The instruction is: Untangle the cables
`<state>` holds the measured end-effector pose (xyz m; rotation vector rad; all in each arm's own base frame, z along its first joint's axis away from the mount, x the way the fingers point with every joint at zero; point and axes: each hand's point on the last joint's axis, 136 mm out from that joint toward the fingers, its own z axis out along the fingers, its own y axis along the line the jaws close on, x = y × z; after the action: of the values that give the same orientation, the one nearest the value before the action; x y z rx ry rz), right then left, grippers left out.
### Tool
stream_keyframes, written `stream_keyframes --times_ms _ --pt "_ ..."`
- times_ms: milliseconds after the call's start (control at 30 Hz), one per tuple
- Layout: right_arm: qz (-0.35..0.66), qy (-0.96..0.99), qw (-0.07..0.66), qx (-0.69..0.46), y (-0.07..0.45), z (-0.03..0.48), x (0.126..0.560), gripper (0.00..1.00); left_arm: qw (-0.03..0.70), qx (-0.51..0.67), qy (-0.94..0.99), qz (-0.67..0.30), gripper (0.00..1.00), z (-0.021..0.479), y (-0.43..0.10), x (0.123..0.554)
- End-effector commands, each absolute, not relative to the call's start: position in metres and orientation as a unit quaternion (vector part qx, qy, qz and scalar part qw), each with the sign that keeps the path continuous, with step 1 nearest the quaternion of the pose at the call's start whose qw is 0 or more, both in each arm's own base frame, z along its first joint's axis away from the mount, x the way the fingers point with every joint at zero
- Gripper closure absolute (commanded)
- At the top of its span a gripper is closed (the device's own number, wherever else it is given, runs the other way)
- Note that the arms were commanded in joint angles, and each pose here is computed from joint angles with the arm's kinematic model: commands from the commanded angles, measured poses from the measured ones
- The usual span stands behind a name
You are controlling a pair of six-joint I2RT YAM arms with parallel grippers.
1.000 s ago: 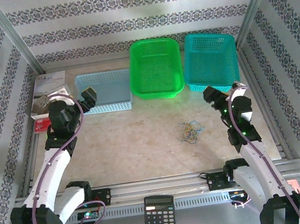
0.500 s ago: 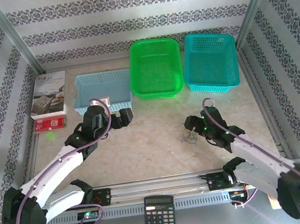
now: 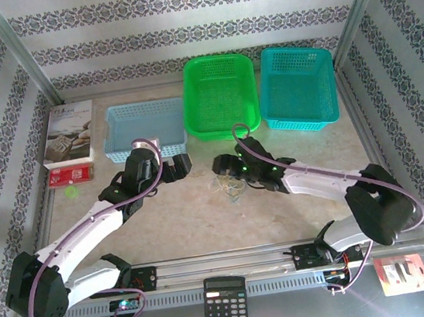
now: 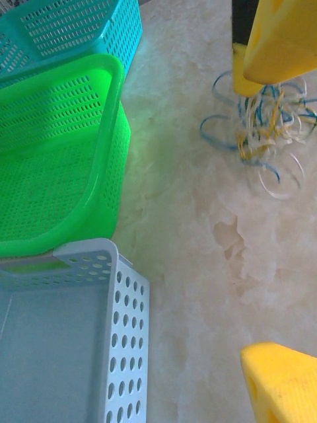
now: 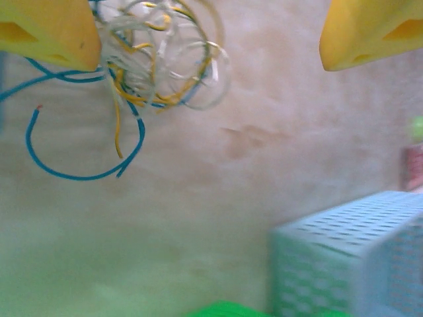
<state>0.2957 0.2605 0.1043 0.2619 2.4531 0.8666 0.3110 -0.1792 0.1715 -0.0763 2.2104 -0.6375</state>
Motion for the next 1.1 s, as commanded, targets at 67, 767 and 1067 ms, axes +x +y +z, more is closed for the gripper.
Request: stream_keyframes --times_ms 67,767,1067 --pt "0.318 0.901 0.289 0.062 0.271 0.128 0.301 0.13 0.414 -0.036 0.869 -0.27 0.0 0.175 -0.184 0.31" --pt "0.233 0.937 0.249 -0.076 0.239 0.089 0.222 0.52 0.408 -0.03 0.846 -0.342 0.0 0.18 -0.197 0.293" --pt "0.19 0.947 0.229 -0.119 0.265 0.065 0.21 0.67 0.402 -0.046 0.854 -0.328 0.0 0.171 -0.192 0.295"
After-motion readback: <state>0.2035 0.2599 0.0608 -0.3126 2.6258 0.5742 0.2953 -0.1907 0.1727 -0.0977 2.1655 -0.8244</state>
